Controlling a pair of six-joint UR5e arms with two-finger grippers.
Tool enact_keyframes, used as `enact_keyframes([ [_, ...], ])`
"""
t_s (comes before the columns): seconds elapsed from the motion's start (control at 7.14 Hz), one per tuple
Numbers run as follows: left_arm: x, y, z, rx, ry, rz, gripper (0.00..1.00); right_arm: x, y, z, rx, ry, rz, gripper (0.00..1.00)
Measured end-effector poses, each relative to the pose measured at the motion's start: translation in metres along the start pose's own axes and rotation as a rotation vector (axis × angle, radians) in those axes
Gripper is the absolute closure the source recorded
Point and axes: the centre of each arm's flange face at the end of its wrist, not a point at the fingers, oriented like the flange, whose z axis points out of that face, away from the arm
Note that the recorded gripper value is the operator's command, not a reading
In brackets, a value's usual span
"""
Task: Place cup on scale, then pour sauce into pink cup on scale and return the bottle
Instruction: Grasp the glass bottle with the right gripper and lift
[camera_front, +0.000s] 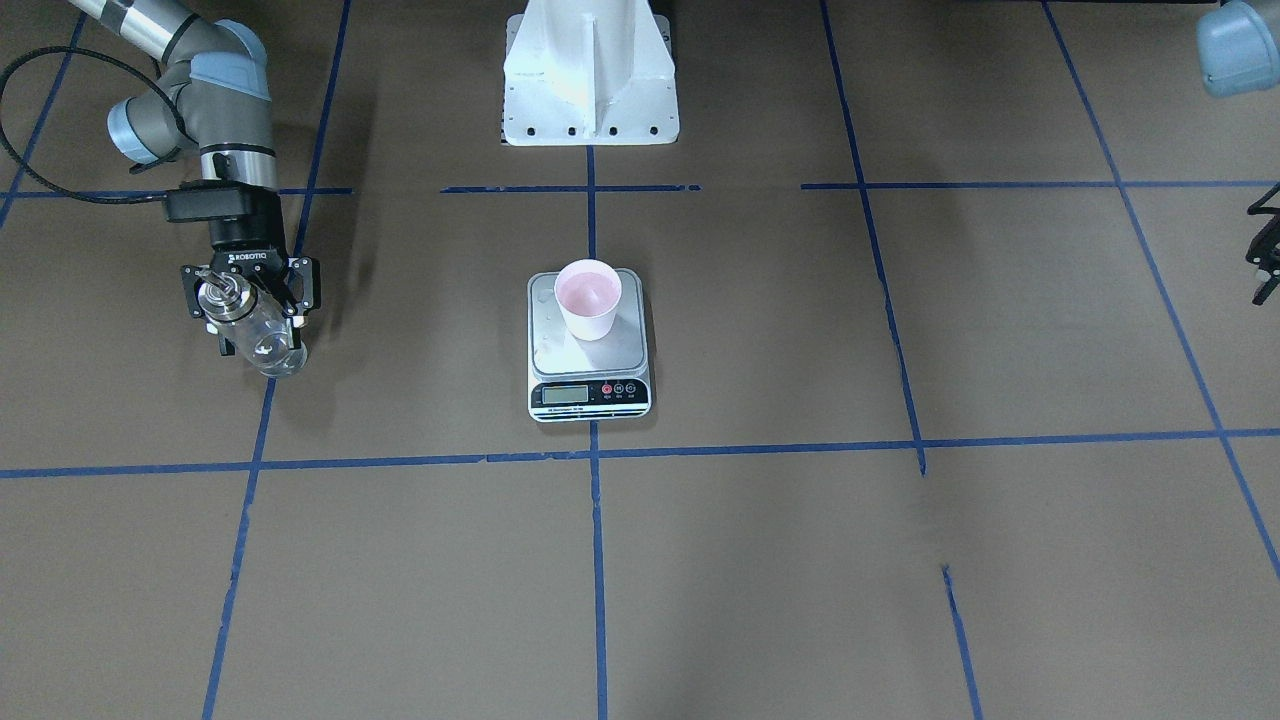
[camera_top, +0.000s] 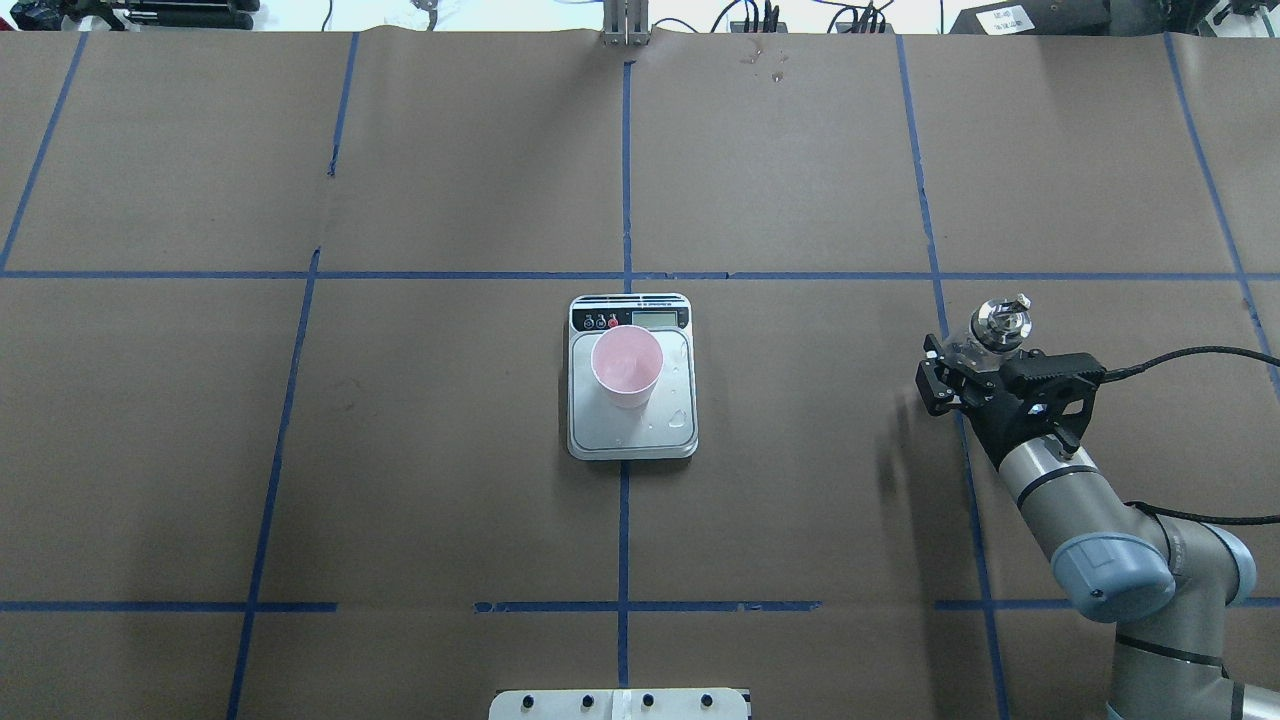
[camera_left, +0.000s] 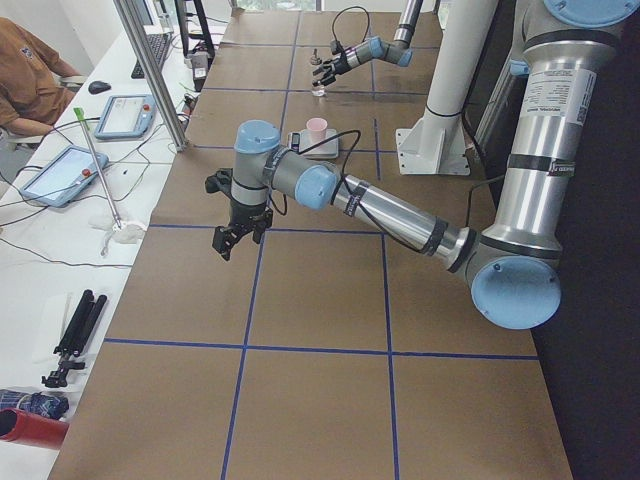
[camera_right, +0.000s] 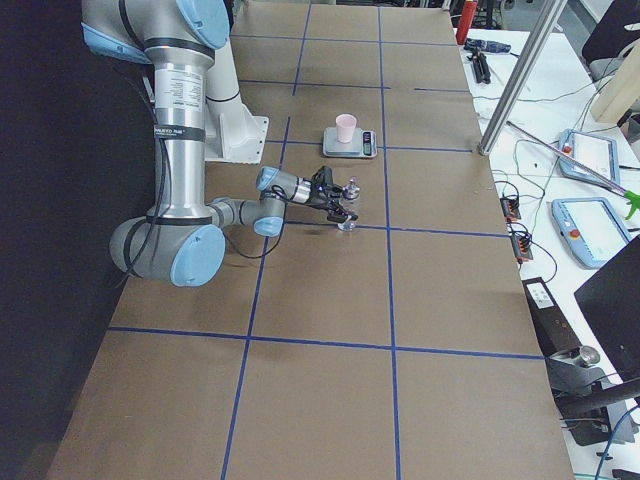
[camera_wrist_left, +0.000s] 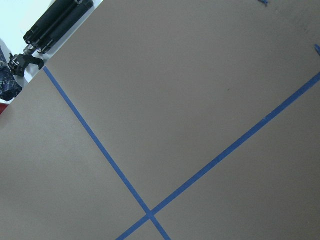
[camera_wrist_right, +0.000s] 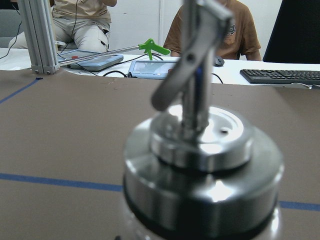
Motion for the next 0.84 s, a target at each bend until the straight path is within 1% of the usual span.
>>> enact_keyframes([
  [0.14, 0.0, -0.001, -0.001, 0.002, 0.0, 0.0, 0.0, 0.0, -0.005, 0.001, -0.004, -0.004, -0.004, 1.0],
  [0.42, 0.001, -0.001, -0.002, 0.004, 0.0, 0.001, 0.0, -0.01, -0.034, -0.004, -0.009, -0.041, -0.007, 1.0],
  [0.56, 0.001, -0.001, -0.003, 0.005, 0.0, 0.0, 0.0, -0.017, -0.048, -0.007, 0.004, -0.053, -0.022, 1.0],
  [0.84, 0.0, 0.0, -0.003, 0.004, 0.002, -0.001, 0.0, -0.03, -0.071, -0.008, 0.04, -0.065, -0.083, 1.0],
])
